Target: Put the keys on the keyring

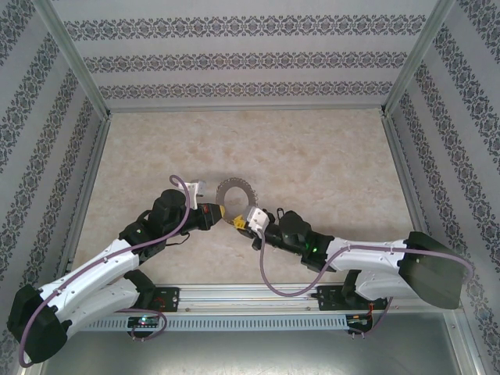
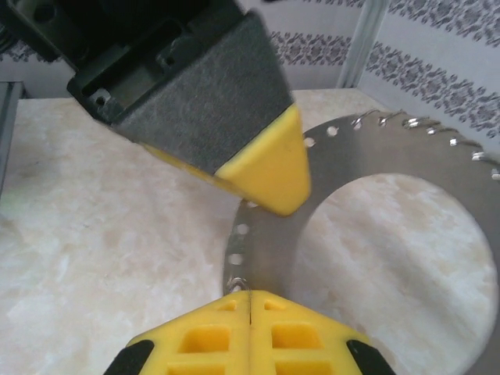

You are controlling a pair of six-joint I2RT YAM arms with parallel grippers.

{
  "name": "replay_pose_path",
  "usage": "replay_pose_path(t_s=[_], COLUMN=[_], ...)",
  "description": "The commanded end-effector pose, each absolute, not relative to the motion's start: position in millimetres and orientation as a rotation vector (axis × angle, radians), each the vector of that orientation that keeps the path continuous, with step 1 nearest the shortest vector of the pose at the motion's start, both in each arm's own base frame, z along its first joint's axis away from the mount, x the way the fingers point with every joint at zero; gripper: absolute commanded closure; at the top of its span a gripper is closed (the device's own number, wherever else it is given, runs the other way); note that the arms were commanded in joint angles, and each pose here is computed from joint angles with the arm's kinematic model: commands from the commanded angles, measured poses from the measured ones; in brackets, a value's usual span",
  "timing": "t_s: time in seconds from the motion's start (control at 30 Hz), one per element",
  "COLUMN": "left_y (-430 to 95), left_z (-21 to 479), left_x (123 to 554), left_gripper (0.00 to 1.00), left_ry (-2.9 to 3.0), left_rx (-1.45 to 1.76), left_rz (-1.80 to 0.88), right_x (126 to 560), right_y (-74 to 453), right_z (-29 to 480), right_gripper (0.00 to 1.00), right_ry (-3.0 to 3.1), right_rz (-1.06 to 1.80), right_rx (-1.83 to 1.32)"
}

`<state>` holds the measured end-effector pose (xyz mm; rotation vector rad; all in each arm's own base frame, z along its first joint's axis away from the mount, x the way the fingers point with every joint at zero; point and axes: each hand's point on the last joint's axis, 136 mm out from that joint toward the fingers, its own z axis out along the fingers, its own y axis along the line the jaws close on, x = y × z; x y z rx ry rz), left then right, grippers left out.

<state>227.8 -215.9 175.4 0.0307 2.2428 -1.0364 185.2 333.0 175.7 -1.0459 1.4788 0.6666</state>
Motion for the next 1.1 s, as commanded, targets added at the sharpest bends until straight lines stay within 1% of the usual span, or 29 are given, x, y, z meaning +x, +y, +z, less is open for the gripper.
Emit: replay_pose_path(t_s=[0.0,0.2,0.4,0.47,0.5,0.57,0.67,0.77,0.8,0.87,1.0,1.07], left_y=[-194,-203,-200,-200,-201,-202,-203,-205,-205,-206,-208,-208], left_z=[126,133,133,135,138,144,154,162,164,168,183,188], left_x=[216,215,216,217,217,219,222,225,226,228,234,237], left_gripper=[1.0,1.0,1.0,1.0,1.0,1.0,1.0,1.0,1.0,1.0,1.0,1.0], left_ry=[2.412,2.396,2.391,2.385,2.376,2.359,2.34,2.317,2.313,2.296,2.25,2.234], left_rx=[-0.02,-0.019,-0.016,-0.005,0.007,0.033,0.069,0.086,0.084,0.08,0.067,0.06], left_rz=[-0.878,-0.956,-0.933,-0.931,-0.933,-0.928,-0.915,-0.912,-0.913,-0.918,-0.937,-0.934], right_x=[197,196,188,182,178,166,150,140,139,142,155,162], right_y=[325,334,329,326,324,324,325,327,327,330,335,337], right_z=[235,234,226,214,208,198,185,179,177,174,168,170], right_gripper=[1.0,1.0,1.0,0.83,0.76,0.69,0.62,0.52,0.5,0.49,0.49,0.51], right_ry=[1.324,1.292,1.335,1.394,1.424,1.474,1.542,1.575,1.581,1.602,1.627,1.619], right_rz=[0.625,0.592,0.634,0.647,0.66,0.708,0.79,0.841,0.844,0.816,0.702,0.631], right_rx=[-0.894,-0.952,-0.965,-1.008,-1.036,-1.101,-1.169,-1.196,-1.2,-1.198,-1.187,-1.174])
